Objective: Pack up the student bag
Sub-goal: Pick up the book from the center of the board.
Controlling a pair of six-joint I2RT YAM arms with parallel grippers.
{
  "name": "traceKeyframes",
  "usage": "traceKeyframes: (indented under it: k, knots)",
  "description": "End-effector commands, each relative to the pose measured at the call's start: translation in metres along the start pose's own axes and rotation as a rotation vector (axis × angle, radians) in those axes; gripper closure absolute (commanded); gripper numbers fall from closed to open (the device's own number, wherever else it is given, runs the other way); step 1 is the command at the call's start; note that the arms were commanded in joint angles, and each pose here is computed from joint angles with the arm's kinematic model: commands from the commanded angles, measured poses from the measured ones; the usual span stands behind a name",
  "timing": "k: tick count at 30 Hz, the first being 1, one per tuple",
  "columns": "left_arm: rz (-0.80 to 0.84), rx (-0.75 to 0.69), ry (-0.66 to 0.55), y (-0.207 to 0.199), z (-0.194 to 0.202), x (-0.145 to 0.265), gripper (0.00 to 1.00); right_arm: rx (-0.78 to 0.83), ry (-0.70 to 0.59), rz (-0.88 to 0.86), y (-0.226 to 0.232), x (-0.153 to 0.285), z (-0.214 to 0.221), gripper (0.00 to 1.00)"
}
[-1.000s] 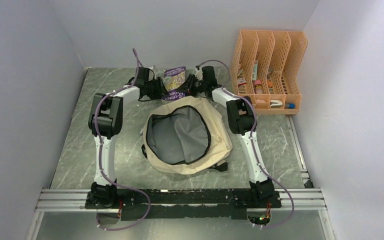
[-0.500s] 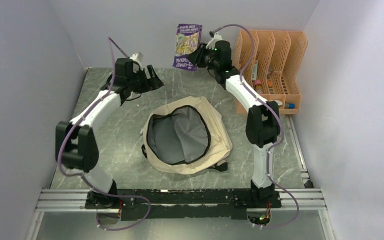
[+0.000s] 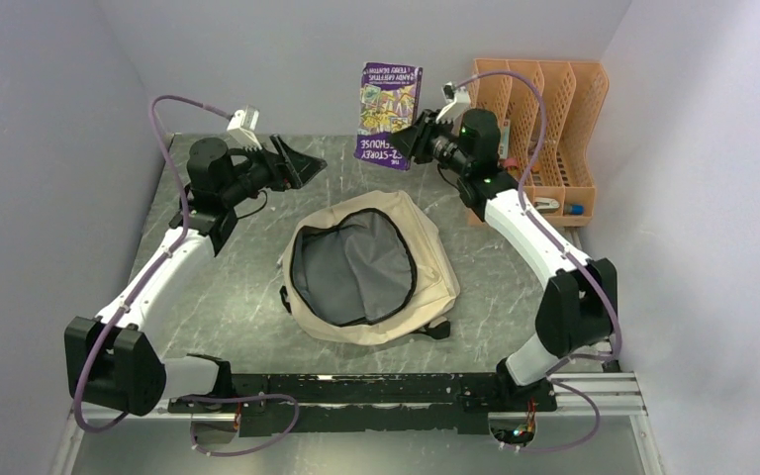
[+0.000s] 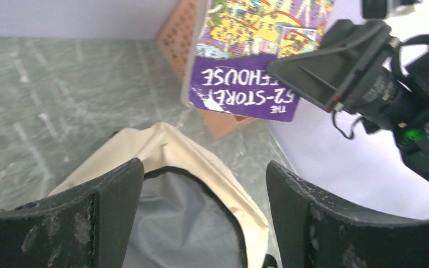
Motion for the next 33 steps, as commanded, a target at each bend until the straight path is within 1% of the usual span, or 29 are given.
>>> traceKeyframes:
  k: [1,2,4,7,8,11,12,13,15,16,17,20,23,28,33]
  knots:
    - [0.302,-0.064,-0.008,-0.067,-0.018,0.013,0.17,0.046,-0.16,-0.12,0.044,0.031,-0.055,1.0]
    - [0.322,-0.113,-0.004,-0.074,-0.021,0.015,0.17,0.048,-0.147,-0.124,0.046,0.037,-0.053,1.0]
    - [0.319,-0.196,0.018,-0.078,-0.022,0.018,0.16,0.104,-0.107,-0.15,0.052,0.05,-0.044,1.0]
    - [0.31,-0.299,0.023,-0.085,-0.027,0.023,0.17,0.171,-0.016,-0.135,0.054,0.074,-0.026,1.0]
    - [0.324,-0.321,0.04,-0.088,-0.024,0.026,0.18,0.195,0.007,-0.115,0.053,0.083,-0.022,1.0]
    - [0.416,-0.451,0.069,-0.105,-0.011,0.035,0.24,0.26,0.089,-0.086,0.057,0.115,-0.01,1.0]
    - [0.434,-0.504,0.075,-0.109,-0.006,0.038,0.24,0.273,0.115,-0.09,0.06,0.125,-0.006,1.0]
    - [0.45,-0.589,0.072,-0.113,-0.002,0.041,0.24,0.291,0.144,-0.099,0.063,0.134,-0.003,1.0]
    - [0.455,-0.693,0.105,-0.117,0.012,0.046,0.21,0.319,0.221,-0.125,0.07,0.153,0.007,1.0]
    - [0.473,-0.784,0.1,-0.121,0.016,0.052,0.19,0.334,0.26,-0.148,0.074,0.162,0.012,1.0]
    - [0.486,-0.844,0.099,-0.125,0.02,0.056,0.17,0.347,0.294,-0.167,0.077,0.171,0.016,1.0]
    - [0.52,-0.986,0.104,-0.132,0.029,0.07,0.15,0.375,0.343,-0.209,0.087,0.193,0.024,1.0]
    - [0.514,-1.066,0.094,-0.14,0.023,0.081,0.15,0.41,0.364,-0.259,0.096,0.207,0.027,1.0]
    - [0.507,-1.114,0.13,-0.141,0.024,0.084,0.15,0.509,0.361,-0.304,0.1,0.209,0.025,1.0]
    - [0.554,-1.13,0.148,-0.145,0.028,0.088,0.15,0.622,0.364,-0.312,0.105,0.205,0.03,1.0]
Point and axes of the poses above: each gripper's point midway between its finger pads, its own x axis back along the fingers, its own y axis along the line the jaws close on, z = x × y, the point moved 3 cm from there along x, back along the fingers, and after that the axes turned 6 degrees about x, right-handed, at the moved point
